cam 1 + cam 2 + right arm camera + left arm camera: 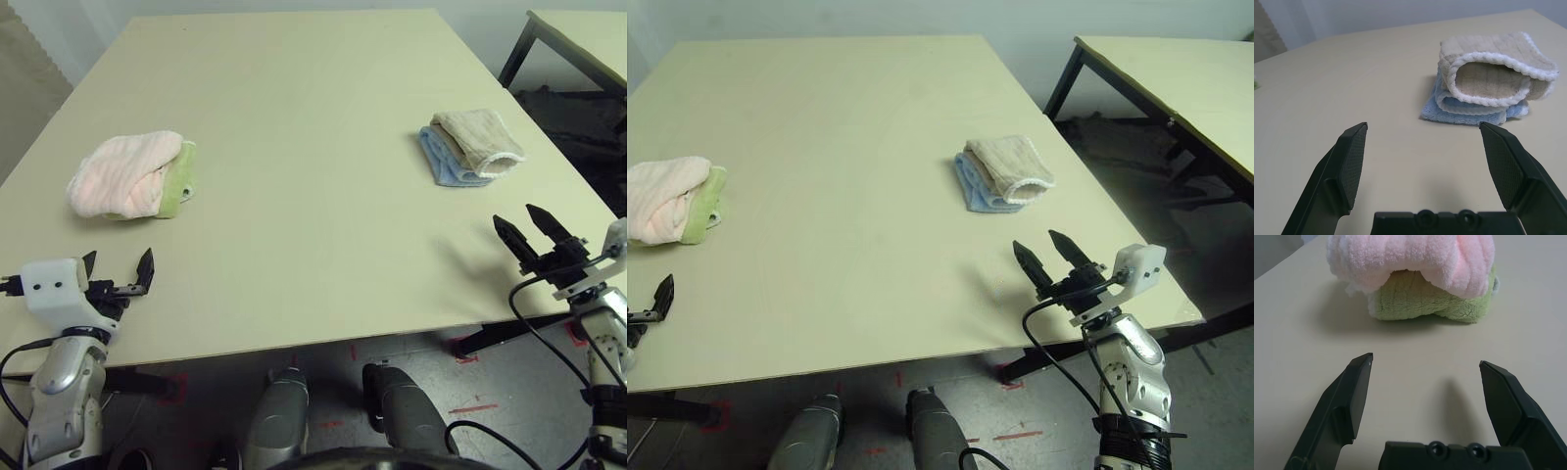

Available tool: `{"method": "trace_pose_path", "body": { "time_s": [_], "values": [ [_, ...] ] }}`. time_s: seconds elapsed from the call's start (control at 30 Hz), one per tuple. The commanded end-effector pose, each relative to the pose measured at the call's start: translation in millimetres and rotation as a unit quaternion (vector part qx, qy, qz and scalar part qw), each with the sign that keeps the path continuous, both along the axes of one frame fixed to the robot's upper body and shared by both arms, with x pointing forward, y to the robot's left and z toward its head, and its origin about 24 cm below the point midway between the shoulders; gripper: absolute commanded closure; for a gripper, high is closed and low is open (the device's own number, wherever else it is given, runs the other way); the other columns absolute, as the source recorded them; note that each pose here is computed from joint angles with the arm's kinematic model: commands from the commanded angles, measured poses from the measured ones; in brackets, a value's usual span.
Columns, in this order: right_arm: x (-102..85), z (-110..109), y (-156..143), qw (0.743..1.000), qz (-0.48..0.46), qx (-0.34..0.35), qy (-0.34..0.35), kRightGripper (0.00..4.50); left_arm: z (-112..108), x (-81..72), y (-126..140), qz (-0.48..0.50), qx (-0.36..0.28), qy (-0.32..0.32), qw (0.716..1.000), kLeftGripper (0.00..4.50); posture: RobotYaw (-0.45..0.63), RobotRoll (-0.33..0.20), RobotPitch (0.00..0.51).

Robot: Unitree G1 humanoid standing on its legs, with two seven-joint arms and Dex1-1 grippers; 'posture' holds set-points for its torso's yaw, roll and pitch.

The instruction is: Fold the towel and set it aside.

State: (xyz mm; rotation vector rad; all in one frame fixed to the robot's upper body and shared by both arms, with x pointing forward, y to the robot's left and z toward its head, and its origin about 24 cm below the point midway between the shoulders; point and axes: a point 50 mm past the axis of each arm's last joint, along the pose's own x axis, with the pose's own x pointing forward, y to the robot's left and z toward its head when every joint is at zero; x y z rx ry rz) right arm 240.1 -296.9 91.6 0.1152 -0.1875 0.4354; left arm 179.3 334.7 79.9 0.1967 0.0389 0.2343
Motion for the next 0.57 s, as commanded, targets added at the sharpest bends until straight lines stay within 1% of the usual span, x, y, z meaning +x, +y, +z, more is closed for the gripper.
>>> {"method": "trace_pose_path", "body": {
  "time_s": [0.03,0.57],
  "values": [
    [0.5,-2.1,-1.7,1.0,-0.003,0.004,0.001,0.0,-3.8,-0.7,-3.4,-0.005,0.0,0.007,1.0,0.05,0.11,0.0,0.129],
    [0.9,-2.8,-2.7,1.0,-0.001,0.001,0.001,0.0,3.0,0.6,-8.1,-0.008,0.0,0.002,1.0,0.05,0.11,0.0,0.131]
  ]
}}
